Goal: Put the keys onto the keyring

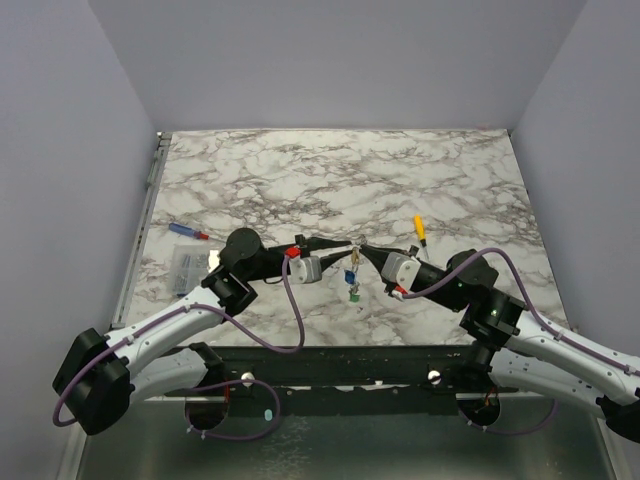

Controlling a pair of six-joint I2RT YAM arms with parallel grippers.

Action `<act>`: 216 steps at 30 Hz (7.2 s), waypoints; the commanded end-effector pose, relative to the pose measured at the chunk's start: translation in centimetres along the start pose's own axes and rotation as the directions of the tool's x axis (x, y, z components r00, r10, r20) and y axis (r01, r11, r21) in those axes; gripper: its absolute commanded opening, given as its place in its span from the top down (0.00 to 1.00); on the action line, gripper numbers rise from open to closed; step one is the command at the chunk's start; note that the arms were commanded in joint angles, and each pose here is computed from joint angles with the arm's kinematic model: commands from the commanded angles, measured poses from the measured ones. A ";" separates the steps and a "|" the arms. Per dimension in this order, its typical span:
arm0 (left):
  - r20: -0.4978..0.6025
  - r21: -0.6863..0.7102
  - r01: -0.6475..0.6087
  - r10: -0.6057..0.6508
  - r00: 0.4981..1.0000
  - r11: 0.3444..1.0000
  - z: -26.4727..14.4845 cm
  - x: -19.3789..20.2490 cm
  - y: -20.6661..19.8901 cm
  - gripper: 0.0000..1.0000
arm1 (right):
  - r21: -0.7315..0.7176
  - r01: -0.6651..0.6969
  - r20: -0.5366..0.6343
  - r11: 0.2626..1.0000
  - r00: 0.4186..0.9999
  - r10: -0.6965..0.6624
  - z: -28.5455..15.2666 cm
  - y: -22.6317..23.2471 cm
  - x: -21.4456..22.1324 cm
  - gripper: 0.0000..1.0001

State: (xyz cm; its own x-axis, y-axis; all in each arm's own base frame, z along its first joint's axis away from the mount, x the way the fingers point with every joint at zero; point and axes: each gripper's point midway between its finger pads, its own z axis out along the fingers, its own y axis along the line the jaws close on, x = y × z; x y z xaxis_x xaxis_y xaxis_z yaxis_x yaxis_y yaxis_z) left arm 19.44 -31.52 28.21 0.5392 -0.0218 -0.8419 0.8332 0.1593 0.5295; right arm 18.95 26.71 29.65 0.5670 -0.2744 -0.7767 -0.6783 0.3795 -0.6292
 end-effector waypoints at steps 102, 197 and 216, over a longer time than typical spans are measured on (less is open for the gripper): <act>0.019 -0.002 -0.149 0.149 0.989 0.989 0.1 -1.0 -1.3 0.68 | 0.075 -0.040 0.141 0.996 0.990 0.029 -0.8 -1.0 -2.4 0.99; -0.310 -0.029 -0.132 0.117 0.943 0.991 0.5 5.2 -0.3 1.00 | -0.142 0.079 -0.174 0.987 0.979 -0.103 2.2 2.3 4.3 0.56; -0.287 0.003 -0.143 0.138 0.948 0.990 0.8 4.4 -1.1 1.00 | -0.158 0.084 -0.218 0.984 0.969 -0.118 2.4 3.2 6.2 0.66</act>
State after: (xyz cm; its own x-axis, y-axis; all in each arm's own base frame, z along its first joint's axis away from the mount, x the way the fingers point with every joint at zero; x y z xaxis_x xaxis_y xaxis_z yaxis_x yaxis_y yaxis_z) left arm 21.33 -31.92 21.43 0.5413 0.3355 -0.7710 0.7772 0.1502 0.6111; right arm 20.99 28.46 22.99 0.5283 -0.4873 -0.6952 -0.7080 0.1991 -0.6776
